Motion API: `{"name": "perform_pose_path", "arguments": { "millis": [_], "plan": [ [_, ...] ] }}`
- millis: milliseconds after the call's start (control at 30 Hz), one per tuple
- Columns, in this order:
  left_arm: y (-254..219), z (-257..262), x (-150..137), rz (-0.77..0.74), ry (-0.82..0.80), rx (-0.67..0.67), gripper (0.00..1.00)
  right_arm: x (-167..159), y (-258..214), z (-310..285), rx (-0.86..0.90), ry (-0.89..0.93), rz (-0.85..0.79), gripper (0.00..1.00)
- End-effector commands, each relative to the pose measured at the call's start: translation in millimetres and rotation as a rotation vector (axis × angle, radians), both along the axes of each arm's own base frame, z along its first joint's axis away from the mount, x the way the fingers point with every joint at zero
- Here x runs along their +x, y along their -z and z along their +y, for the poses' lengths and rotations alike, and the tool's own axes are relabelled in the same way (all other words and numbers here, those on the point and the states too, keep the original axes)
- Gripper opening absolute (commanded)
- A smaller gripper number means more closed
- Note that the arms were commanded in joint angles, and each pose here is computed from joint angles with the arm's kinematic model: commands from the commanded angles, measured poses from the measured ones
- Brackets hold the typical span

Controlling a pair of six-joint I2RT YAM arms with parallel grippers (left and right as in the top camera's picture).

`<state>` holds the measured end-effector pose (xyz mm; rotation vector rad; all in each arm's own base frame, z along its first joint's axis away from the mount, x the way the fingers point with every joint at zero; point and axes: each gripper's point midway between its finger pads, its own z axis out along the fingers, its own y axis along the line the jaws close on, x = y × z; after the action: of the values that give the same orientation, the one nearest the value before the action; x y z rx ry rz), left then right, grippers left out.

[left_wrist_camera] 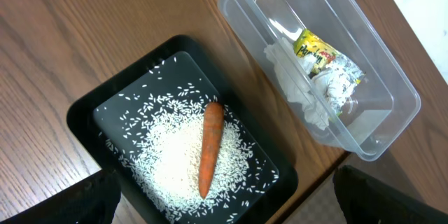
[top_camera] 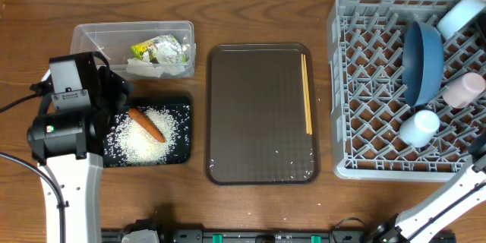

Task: Sort waste into correct bins and load items into the dishwasher rack
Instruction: 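Lower the blue saucer upright into the rack beside the plate and release, then reach the right gripper to the wooden chopsticks on the brown tray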

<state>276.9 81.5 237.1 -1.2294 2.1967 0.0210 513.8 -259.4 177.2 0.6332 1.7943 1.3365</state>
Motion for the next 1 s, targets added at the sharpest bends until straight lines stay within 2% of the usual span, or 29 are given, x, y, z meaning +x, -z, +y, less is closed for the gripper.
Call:
{"name": "perform_pose_path", "arguments": {
  "millis": [0,67,200,267,367,433,500,700,767,833,967],
  "plan": [
    [-0.4,2.1,-0.9,0.001,-0.008,0.001,0.99,-1.8,8.2,1.6,-0.001,-0.019,-0.004,0.54],
    [-0.4,2.1,-0.9,0.001,-0.008,0.001,0.99,-4.1,7.1,-2.6,-0.002,0.001,0.01,0.6],
    [-0.4,2.1,-0.9,0.001,-0.008,0.001,0.99,-16.2,8.3,-16.3,-0.052,0.114,0.124,0.62],
    [-0.4,2.1,-0.9,0.001,-0.008,0.001,0.99,-29.8,10.5,-25.1,-0.137,0.208,0.243,0.64],
    [-0.4,2.1,-0.9,0.001,-0.008,0.001,0.99,-61.8,-3.2,-42.3,-0.364,0.372,0.428,0.67],
    [-0.4,2.1,-0.9,0.001,-0.008,0.001,0.99,-88.9,-27.2,-55.4,-0.497,0.503,0.529,0.73],
    [-0.4,2.1,-0.9,0.001,-0.008,0.001,0.99,-110.0,-58.3,-60.9,-0.581,0.6,0.559,0.78],
    [-0.4,2.1,-0.9,0.001,-0.008,0.001,0.99,-148.7,-178.9,-26.5,-0.679,0.723,0.363,0.99],
    [-0.4,2.1,-0.9,0.001,-0.008,0.001,0.99,-155.1,-208.7,-3.2,-0.683,0.698,0.275,0.99],
    [-0.4,2.1,-0.9,0.001,-0.008,0.001,0.99,-158.4,-237.2,37.8,-0.652,0.593,0.157,0.99],
    [-0.4,2.1,-0.9,0.001,-0.008,0.001,0.99,-173.8,-296.3,169.5,-0.499,0.133,-0.179,0.99]
  ]
}}
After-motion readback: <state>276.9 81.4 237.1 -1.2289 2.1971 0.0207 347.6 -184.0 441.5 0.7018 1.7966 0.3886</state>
